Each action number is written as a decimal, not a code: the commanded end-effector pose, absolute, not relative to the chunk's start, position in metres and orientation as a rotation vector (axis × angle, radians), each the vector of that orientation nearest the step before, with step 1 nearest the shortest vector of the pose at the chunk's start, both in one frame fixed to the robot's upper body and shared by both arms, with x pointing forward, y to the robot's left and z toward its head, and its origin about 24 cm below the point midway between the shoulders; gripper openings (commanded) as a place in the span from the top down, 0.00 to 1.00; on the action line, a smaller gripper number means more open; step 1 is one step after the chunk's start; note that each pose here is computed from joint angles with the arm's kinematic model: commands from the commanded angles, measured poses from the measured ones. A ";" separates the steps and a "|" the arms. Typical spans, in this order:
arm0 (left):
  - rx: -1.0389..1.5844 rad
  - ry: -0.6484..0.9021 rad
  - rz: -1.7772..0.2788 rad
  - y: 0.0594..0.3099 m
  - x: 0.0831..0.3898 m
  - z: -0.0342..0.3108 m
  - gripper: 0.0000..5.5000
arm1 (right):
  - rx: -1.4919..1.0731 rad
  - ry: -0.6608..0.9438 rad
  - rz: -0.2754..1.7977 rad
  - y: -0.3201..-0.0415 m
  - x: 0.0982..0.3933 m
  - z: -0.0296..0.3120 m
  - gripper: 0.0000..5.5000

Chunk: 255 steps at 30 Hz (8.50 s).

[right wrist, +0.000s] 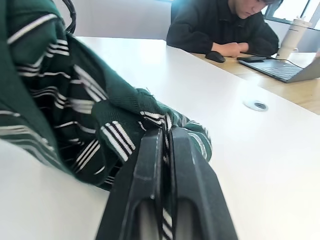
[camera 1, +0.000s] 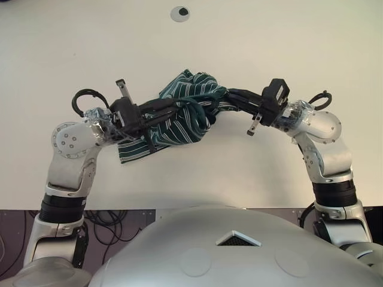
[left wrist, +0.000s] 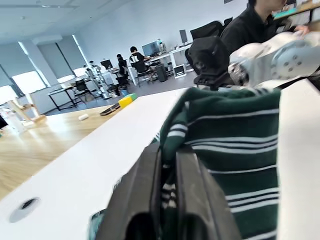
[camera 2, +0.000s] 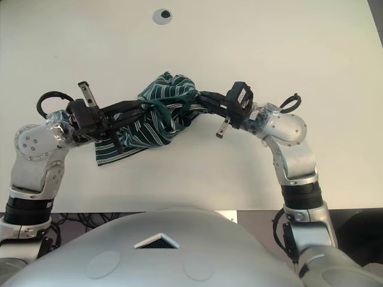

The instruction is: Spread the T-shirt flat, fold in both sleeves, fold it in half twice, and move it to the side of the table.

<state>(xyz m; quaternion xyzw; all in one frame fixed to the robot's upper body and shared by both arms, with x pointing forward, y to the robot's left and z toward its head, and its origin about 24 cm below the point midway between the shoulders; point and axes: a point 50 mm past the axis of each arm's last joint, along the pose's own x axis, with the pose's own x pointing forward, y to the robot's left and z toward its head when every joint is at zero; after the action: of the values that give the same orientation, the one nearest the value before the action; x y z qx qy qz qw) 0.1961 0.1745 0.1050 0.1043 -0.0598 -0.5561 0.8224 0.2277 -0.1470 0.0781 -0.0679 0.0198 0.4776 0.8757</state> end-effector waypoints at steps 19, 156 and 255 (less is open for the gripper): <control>0.458 0.035 -1.426 0.131 0.180 0.059 0.82 | -0.037 0.013 0.916 -0.150 0.223 0.075 1.00; 0.480 0.071 -1.282 0.252 0.250 0.203 1.00 | -1.245 0.047 1.143 -0.206 0.192 0.203 1.00; 0.404 0.363 -1.744 0.120 0.173 0.021 1.00 | -0.371 0.544 0.918 -0.135 0.285 -0.020 1.00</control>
<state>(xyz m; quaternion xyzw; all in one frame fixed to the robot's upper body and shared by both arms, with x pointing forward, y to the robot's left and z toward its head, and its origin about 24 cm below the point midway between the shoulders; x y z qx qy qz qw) 0.1882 0.1157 0.0233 0.1873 0.1393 -0.7413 0.6293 0.2955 -0.1249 0.0108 -0.1442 0.1807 0.4550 0.8600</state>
